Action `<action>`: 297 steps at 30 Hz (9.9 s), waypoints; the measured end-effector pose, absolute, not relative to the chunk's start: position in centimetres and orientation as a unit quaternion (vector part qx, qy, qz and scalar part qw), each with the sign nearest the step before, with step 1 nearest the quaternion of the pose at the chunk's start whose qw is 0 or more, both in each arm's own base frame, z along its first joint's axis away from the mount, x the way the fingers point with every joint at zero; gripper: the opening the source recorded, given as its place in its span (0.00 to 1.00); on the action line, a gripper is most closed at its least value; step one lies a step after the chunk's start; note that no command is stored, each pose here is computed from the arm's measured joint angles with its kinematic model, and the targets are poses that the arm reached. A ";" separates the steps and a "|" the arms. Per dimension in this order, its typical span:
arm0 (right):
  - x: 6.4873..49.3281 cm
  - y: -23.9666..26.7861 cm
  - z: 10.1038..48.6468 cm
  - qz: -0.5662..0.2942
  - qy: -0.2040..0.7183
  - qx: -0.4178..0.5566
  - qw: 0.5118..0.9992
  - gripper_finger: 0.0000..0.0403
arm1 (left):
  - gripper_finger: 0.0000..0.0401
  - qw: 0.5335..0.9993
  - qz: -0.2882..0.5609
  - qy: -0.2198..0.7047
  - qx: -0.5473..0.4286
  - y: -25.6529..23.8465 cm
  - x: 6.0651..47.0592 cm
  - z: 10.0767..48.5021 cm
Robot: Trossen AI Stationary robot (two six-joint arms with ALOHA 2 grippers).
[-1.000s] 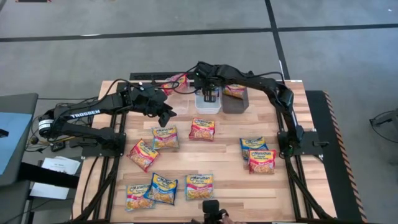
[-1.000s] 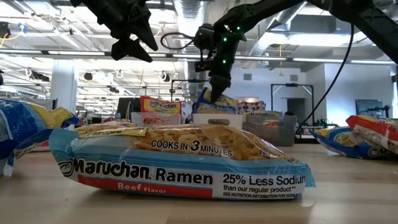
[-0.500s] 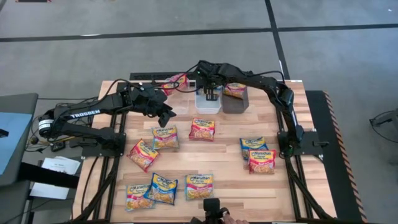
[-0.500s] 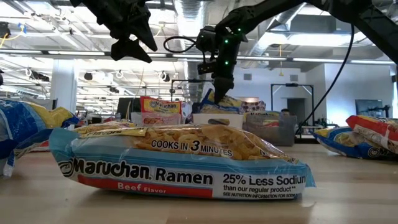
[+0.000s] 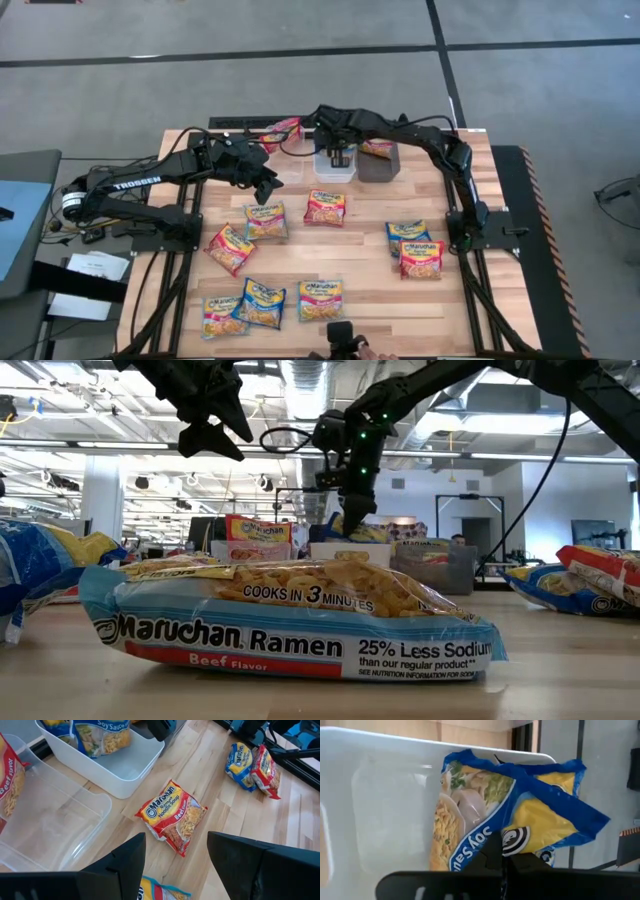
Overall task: Sort Maruchan noodles
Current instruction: Put the blue noodle pack into the white bin, then put the red noodle pack into the transparent bin
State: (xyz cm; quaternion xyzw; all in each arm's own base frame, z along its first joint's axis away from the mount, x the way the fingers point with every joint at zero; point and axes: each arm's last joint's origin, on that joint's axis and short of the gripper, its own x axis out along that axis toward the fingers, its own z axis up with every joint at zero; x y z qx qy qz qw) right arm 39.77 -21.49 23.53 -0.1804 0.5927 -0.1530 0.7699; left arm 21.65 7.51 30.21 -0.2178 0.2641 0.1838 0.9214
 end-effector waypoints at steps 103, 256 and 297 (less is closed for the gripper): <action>33.7 17.2 21.2 -0.228 0.713 -0.054 0.661 0.38 | 0.50 0.914 0.026 0.383 -0.132 0.4 21.8 28.8; 22.4 6.0 14.7 -0.170 0.821 0.166 0.520 0.44 | 0.49 0.933 0.038 0.301 -0.195 -0.3 14.0 36.4; 26.9 10.1 24.8 -0.214 0.719 0.049 0.659 0.01 | 0.49 0.924 0.116 0.266 -0.247 0.1 14.2 36.7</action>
